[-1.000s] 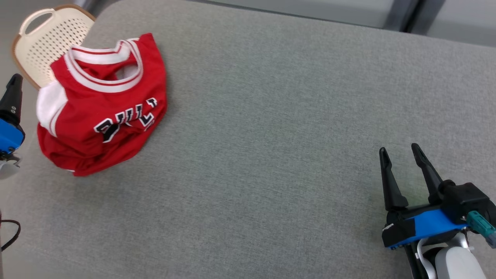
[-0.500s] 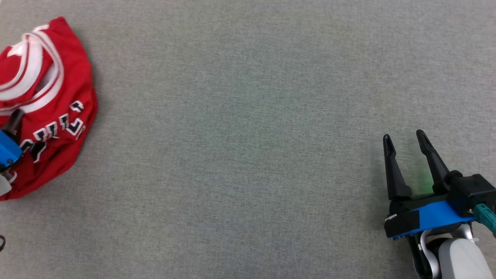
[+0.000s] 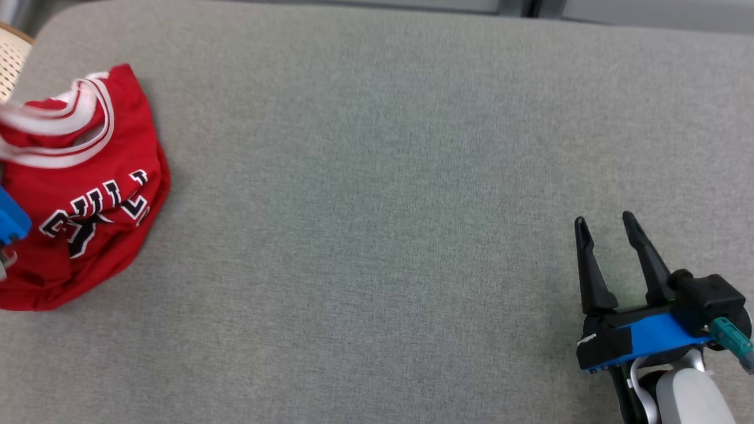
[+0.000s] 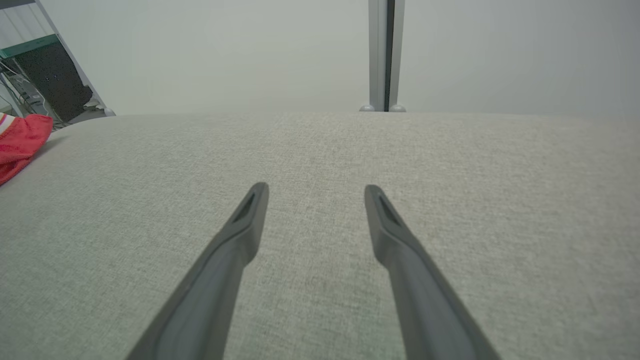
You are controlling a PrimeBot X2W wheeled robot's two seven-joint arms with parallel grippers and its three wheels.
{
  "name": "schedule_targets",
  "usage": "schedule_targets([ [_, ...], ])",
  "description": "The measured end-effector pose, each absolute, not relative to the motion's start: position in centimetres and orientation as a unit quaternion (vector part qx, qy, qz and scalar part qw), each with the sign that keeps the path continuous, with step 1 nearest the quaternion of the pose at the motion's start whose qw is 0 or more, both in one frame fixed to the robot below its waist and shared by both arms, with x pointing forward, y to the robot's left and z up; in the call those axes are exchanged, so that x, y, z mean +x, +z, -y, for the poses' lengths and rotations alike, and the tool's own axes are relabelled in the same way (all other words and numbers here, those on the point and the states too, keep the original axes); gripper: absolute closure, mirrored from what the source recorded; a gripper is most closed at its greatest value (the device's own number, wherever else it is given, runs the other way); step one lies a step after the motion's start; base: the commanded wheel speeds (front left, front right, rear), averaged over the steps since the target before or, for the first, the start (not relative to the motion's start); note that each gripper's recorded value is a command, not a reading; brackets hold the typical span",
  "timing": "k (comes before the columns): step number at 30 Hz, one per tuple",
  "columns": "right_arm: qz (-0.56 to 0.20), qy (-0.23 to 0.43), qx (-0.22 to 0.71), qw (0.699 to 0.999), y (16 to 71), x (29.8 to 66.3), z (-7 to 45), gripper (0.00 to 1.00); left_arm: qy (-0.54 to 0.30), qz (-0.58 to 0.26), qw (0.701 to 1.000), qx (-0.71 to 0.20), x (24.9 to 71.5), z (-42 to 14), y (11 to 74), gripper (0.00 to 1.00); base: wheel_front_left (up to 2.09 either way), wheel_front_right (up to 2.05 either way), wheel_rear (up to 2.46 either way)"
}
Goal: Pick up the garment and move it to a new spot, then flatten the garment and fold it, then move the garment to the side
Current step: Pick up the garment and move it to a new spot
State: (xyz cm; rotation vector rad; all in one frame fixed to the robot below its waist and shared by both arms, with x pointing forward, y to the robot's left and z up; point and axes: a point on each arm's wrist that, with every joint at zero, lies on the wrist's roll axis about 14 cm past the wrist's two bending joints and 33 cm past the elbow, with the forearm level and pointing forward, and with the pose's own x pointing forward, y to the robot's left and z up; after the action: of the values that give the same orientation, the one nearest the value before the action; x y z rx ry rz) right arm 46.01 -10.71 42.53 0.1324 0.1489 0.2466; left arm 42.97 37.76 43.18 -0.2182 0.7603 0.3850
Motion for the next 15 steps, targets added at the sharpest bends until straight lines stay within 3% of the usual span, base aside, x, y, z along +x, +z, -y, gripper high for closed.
schedule_targets([
  [9,-0.037,0.124,0.095,0.987,45.6,44.5,10.4,0.0,0.119,-0.209,0.97,-0.037,46.6,-35.9,57.1,1.0,0.0,0.0,0.0],
  [15,-0.018,0.112,0.101,0.988,47.2,42.9,11.3,0.0,0.033,-0.1,0.994,-0.012,48.0,-30.3,66.2,1.0,0.0,0.0,0.0],
])
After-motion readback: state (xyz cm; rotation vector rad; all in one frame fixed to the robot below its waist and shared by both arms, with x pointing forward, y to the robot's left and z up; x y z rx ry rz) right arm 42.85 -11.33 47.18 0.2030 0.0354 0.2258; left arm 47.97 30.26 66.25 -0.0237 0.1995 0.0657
